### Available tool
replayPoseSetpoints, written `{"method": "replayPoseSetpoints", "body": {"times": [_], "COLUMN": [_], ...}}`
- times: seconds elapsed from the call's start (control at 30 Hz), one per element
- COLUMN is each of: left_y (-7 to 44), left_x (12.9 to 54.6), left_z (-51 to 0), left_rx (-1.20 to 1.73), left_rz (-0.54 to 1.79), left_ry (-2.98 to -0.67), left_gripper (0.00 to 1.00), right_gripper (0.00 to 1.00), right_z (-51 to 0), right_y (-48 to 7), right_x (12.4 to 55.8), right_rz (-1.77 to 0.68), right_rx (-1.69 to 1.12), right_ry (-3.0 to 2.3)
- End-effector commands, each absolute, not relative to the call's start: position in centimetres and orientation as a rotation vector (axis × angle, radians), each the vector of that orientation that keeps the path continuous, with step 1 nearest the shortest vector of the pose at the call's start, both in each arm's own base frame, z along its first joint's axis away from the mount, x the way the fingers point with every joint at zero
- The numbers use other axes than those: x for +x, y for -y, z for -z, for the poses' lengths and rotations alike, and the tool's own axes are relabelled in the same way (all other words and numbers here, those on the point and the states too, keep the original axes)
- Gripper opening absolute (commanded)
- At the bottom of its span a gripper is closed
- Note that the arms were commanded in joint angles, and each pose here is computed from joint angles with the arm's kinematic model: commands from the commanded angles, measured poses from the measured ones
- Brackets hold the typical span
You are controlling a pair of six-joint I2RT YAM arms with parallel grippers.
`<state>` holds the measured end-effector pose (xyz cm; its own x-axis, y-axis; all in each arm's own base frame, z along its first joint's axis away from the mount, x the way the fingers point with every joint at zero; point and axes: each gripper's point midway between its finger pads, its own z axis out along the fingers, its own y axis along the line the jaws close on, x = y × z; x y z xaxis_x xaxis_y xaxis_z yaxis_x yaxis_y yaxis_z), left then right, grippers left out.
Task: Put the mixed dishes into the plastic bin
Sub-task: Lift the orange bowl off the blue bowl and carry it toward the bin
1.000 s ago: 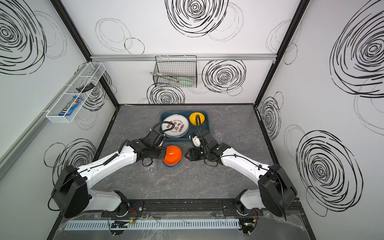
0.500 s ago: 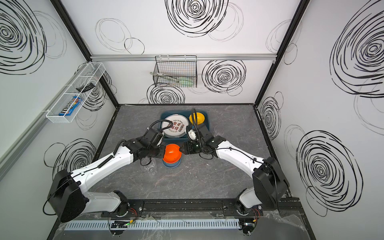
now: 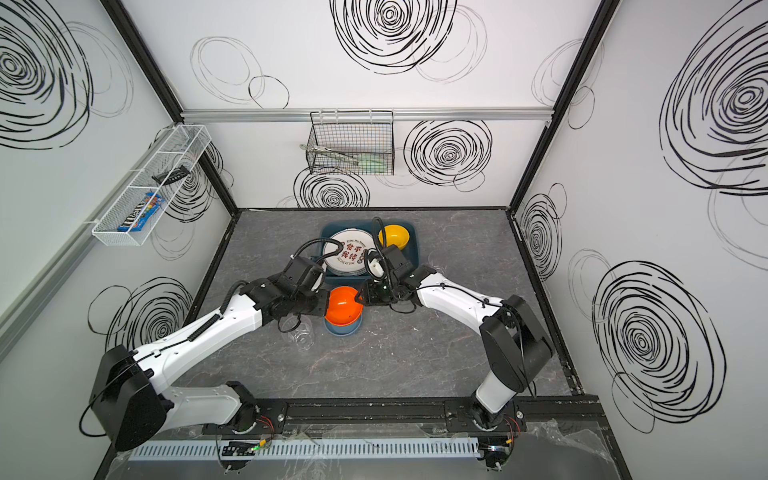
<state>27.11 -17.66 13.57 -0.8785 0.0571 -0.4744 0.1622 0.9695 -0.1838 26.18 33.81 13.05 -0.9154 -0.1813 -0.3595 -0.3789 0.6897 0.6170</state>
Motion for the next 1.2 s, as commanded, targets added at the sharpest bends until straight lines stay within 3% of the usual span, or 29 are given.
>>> {"method": "replayPoseSetpoints", "body": {"times": [0.0, 0.13, 0.3, 0.43, 0.53, 0.63, 0.9, 1.17], "left_y": [18.3, 18.3, 18.3, 17.9, 17.6, 17.3, 16.6, 15.5], "left_x": [27.7, 27.6, 27.5, 27.5, 27.6, 27.6, 27.4, 27.1], "left_z": [-16.0, -16.0, -16.0, -15.8, -16.0, -16.5, -18.0, -19.8], "left_rx": [0.136, 0.131, 0.127, 0.107, 0.084, 0.054, -0.019, -0.11], "left_rz": [0.365, 0.367, 0.371, 0.372, 0.386, 0.421, 0.562, 0.753], "left_ry": [-2.569, -2.571, -2.573, -2.579, -2.572, -2.556, -2.493, -2.385], "left_gripper": [0.0, 0.0, 0.01, 0.26, 0.37, 0.39, 0.6, 0.7], "right_gripper": [0.28, 0.16, 0.09, 0.08, 0.07, 0.06, 0.06, 0.06], "right_z": [-13.3, -13.1, -13.0, -13.0, -13.0, -13.0, -14.0, -15.3], "right_y": [-34.4, -34.5, -34.4, -33.9, -33.4, -33.1, -31.8, -29.3], "right_x": [26.1, 26.1, 26.5, 27.1, 27.7, 28.2, 30.2, 33.2], "right_rz": [-1.065, -1.065, -1.029, -0.956, -0.88, -0.82, -0.687, -0.629], "right_rx": [-0.457, -0.46, -0.463, -0.469, -0.475, -0.484, -0.47, -0.368], "right_ry": [-2.643, -2.649, -2.651, -2.656, -2.662, -2.668, -2.656, -2.643]}}
